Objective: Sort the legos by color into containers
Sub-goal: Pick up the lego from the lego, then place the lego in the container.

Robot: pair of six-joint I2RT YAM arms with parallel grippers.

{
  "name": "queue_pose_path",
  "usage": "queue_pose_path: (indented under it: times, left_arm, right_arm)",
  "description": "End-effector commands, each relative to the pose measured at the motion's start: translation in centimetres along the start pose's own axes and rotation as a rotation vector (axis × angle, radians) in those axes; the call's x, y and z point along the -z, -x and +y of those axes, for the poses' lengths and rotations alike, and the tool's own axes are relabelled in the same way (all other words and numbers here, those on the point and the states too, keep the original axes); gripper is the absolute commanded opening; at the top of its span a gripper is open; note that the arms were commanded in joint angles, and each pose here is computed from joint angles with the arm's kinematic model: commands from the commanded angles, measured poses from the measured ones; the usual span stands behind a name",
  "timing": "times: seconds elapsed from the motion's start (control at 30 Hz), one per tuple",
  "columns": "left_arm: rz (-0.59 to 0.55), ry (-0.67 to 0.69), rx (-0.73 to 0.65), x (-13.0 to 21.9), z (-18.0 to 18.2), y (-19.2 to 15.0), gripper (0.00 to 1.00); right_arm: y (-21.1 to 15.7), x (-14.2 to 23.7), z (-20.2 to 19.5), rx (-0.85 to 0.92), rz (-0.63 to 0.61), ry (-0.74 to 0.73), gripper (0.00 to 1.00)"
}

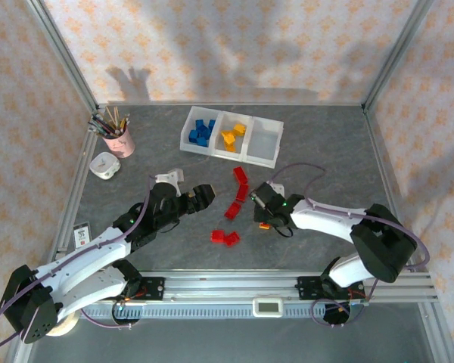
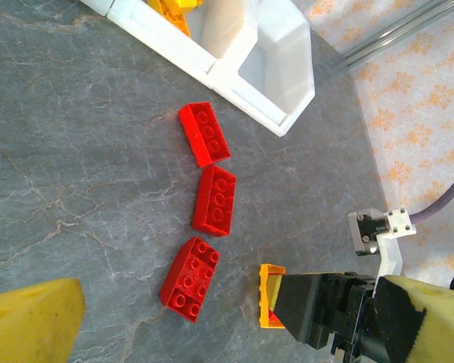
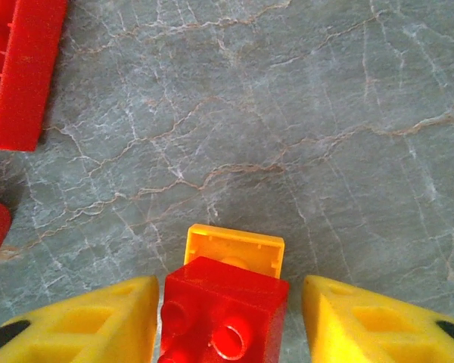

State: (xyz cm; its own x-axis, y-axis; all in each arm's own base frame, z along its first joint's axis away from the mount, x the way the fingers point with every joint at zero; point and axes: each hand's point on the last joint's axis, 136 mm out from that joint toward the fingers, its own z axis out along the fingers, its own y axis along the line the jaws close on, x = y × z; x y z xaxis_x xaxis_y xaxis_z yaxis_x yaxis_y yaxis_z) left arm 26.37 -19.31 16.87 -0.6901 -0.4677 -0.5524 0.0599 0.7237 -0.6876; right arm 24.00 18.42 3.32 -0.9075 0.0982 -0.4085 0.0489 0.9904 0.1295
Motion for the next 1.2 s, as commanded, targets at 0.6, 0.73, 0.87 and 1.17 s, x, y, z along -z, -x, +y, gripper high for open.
queue_pose_path:
  times: [0.6, 0.73, 0.87, 1.17]
  left_arm:
    - [-0.027, -0.003, -0.015, 0.2, -0.5, 0.6, 0.99]
    - [-0.041, 0.006, -0.026, 0.4, -0.7, 1.1, 0.99]
    - [-0.070, 0.008, -0.052, 0.6, -1.5, 2.3, 0.99]
    - [-0.098, 0.037, -0.083, -0.8, -2.8, 4.6, 0.99]
  right_arm:
    - [3.0, 2.4, 1.0, -0.001, -0.089, 0.012, 0.32]
    - [4.8, 3.5, 1.2, 0.001, -0.127, 0.009, 0.32]
    - [8.4, 5.0, 1.3, -0.004, -0.207, -0.007, 0.33]
    - [18.2, 5.6, 2.6, -0.045, -0.394, -0.007, 0.33]
